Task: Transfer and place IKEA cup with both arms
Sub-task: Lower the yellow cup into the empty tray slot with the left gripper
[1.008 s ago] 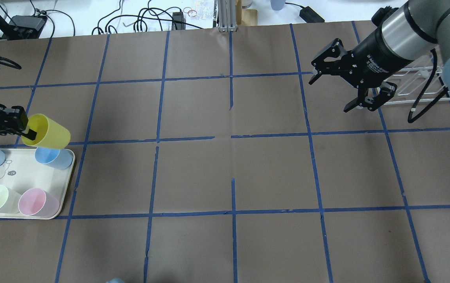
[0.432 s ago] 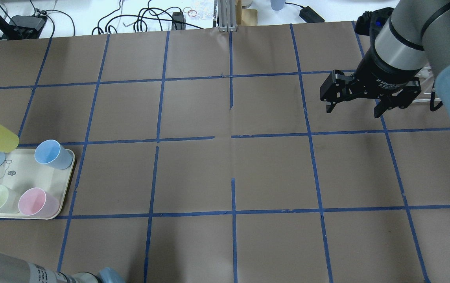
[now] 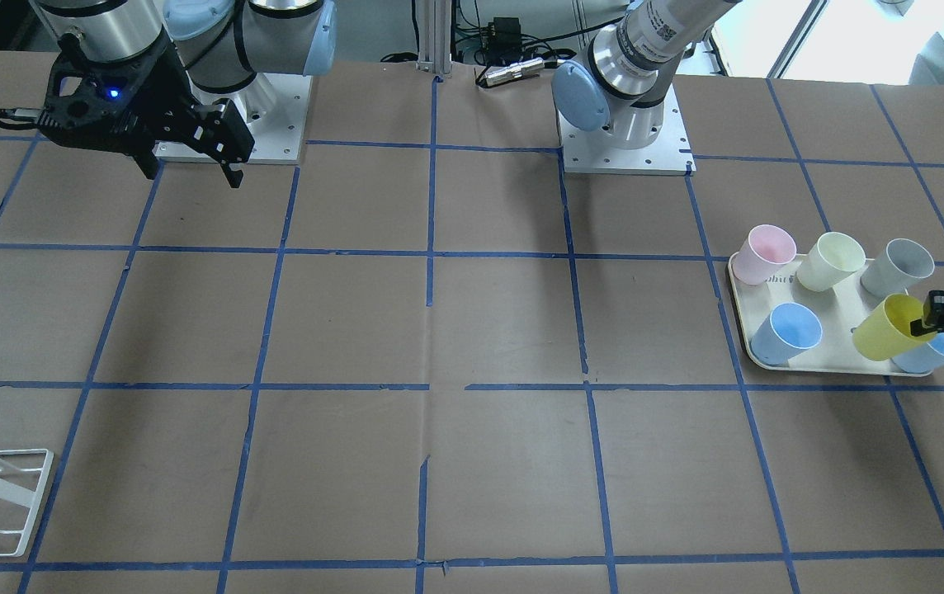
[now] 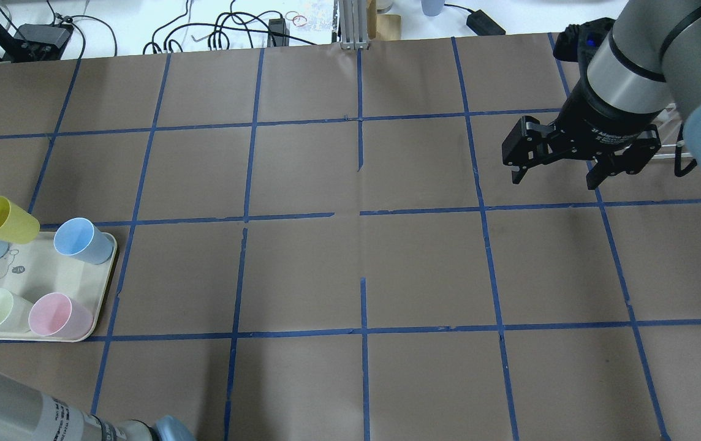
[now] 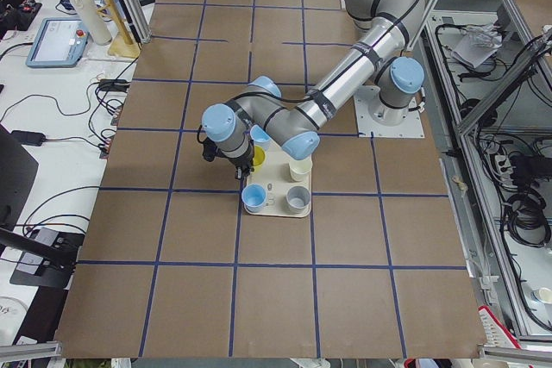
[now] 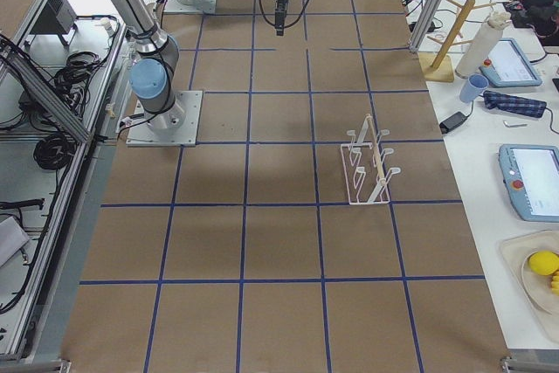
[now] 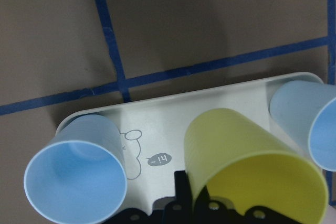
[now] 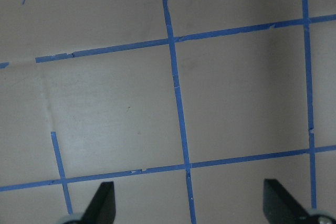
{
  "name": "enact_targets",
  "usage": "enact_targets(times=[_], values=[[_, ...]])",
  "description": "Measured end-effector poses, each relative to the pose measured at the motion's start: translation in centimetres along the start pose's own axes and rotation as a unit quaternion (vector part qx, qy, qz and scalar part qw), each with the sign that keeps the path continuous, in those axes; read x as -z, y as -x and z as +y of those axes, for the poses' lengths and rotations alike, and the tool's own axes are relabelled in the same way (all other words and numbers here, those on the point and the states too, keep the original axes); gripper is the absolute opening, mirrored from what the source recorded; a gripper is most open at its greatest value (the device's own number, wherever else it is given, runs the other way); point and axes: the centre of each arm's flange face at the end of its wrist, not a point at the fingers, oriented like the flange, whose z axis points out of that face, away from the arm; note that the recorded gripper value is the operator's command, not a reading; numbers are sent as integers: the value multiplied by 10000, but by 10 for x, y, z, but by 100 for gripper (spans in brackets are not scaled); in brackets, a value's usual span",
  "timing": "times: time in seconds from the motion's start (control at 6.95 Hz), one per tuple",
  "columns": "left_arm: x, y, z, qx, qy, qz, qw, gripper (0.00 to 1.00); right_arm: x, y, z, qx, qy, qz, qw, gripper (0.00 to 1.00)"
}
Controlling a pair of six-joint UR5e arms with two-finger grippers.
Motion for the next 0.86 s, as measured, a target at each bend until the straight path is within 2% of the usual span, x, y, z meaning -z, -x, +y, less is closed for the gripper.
enact_targets(times=[0.86], values=[[-33, -2, -6, -160, 142, 200, 9996, 0, 7, 0, 5, 25, -71, 23, 10000, 100]])
